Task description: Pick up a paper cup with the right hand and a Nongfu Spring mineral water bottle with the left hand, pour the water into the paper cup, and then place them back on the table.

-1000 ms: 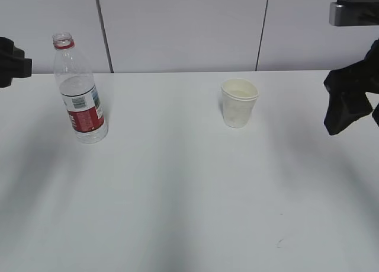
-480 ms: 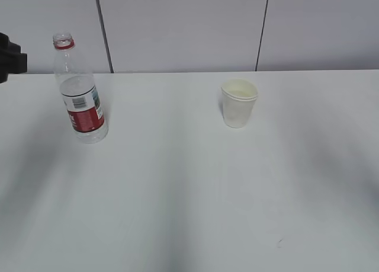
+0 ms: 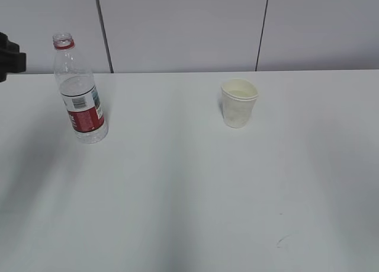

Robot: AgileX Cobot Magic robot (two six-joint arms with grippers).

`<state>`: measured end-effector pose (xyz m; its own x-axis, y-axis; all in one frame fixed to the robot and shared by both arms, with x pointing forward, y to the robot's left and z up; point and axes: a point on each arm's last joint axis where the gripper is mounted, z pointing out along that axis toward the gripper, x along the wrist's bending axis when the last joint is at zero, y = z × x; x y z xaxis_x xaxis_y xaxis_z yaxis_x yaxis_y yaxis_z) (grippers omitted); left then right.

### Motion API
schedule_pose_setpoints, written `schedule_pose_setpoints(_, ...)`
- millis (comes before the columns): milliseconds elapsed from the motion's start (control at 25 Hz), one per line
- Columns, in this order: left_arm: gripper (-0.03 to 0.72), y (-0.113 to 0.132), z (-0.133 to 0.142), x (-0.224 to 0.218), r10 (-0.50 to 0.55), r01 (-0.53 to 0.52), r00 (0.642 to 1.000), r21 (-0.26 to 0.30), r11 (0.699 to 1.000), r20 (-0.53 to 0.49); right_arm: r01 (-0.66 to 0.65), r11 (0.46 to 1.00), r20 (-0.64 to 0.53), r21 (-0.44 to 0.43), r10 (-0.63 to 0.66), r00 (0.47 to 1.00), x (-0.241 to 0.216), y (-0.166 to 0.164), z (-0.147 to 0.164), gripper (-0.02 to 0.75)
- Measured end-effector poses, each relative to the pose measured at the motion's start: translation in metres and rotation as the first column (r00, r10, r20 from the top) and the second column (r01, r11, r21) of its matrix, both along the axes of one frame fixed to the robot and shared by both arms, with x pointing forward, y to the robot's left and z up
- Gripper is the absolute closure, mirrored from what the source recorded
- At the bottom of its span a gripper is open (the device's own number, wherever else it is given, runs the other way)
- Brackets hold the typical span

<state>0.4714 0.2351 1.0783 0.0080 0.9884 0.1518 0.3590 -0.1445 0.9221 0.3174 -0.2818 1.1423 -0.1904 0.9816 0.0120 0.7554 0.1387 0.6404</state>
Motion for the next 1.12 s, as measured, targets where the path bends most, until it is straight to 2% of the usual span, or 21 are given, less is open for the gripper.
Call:
schedule_pose_setpoints(440,0.200,-0.001,0.000,0.000,-0.012,0.012,1.000,-0.005,1.000,0.000,-0.020,1.000,0.194,0.024,0.015,0.981,-0.065,-0.014,-0.041,0.149)
schedule_pose_setpoints(800,0.200,-0.002,0.000,0.000,-0.016,0.016,1.000,-0.006,1.000,0.000,-0.037,0.999,0.304,0.025,0.028,0.952,-0.081,-0.018,-0.084,0.149)
schedule_pose_setpoints(1000,0.200,-0.002,0.000,0.000,-0.016,0.016,1.000,-0.006,1.000,0.000,-0.037,0.999,0.357,0.020,0.027,0.934,-0.090,-0.020,-0.089,0.149)
schedule_pose_setpoints(1120,0.200,-0.002,0.000,0.000,-0.016,0.016,1.000,-0.006,1.000,0.000,-0.049,0.999,0.341,0.010,0.043,0.939,-0.090,-0.020,-0.095,0.149)
